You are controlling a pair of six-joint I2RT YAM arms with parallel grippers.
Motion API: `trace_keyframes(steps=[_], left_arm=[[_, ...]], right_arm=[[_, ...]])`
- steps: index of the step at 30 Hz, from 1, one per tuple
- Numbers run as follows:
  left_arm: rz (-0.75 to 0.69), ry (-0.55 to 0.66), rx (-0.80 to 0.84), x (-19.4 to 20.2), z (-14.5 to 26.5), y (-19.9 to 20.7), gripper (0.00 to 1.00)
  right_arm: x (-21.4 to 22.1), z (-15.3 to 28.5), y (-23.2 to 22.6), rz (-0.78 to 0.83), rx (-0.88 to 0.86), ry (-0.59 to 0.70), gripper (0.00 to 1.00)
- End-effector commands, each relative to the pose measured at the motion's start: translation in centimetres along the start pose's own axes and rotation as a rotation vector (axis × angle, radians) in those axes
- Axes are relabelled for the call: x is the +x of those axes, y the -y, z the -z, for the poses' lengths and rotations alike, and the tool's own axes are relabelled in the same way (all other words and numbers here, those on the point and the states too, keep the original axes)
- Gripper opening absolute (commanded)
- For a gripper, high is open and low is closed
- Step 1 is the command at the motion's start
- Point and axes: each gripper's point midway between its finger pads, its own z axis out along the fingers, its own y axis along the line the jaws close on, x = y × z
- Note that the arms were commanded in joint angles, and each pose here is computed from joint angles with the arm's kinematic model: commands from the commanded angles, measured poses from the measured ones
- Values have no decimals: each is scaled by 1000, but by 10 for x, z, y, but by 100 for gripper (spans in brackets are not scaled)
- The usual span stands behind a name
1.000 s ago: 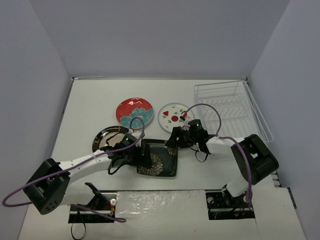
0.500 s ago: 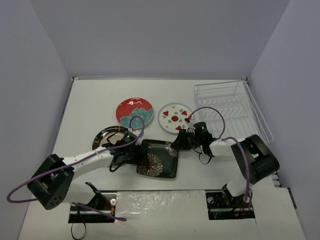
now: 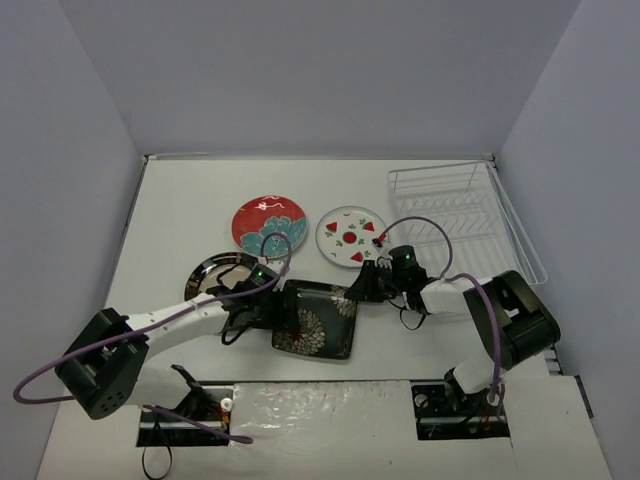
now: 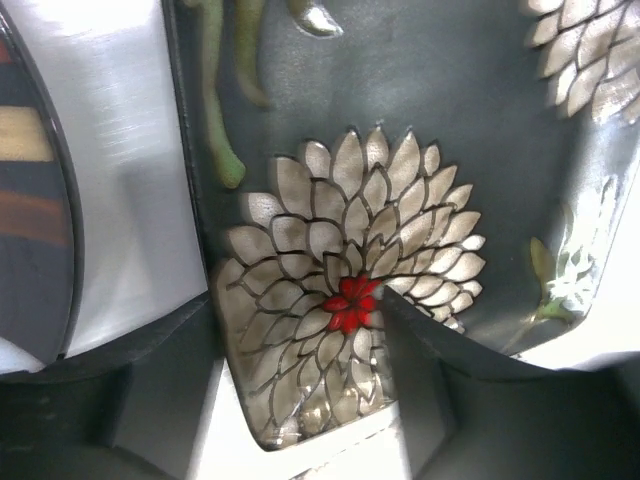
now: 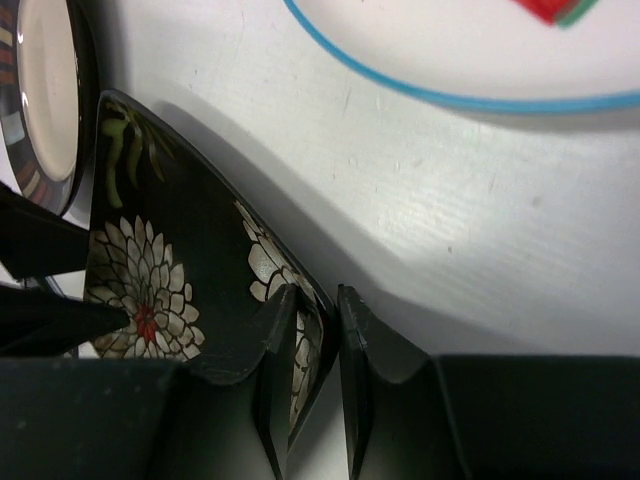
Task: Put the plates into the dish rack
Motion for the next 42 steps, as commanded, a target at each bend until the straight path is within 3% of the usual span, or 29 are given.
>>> trace_keyframes(steps=[1, 5, 12, 21, 27, 33, 42], left_arm=[[-50, 76, 54, -21, 6, 23, 72], [-89, 161, 80, -44, 27, 37, 97], [-117, 353, 89, -83, 70, 51, 97], [-89, 462, 33, -102, 97, 45, 97], [-40, 567, -12, -126, 120, 44, 97], [-34, 600, -32, -132, 130, 42, 97], [-27, 651, -36, -141, 144, 42, 97]], right_arm=[[3, 21, -51, 89, -105, -25, 0], [-36, 46, -61, 130, -9, 109, 0], [-62, 71, -91, 106, -67, 226, 0], [-86, 99, -114, 45, -109, 338, 0], [-126, 129, -135, -50, -170, 498, 0], [-145, 142, -140, -93, -200, 556, 0], [-228, 232, -132, -81, -147, 911, 0]])
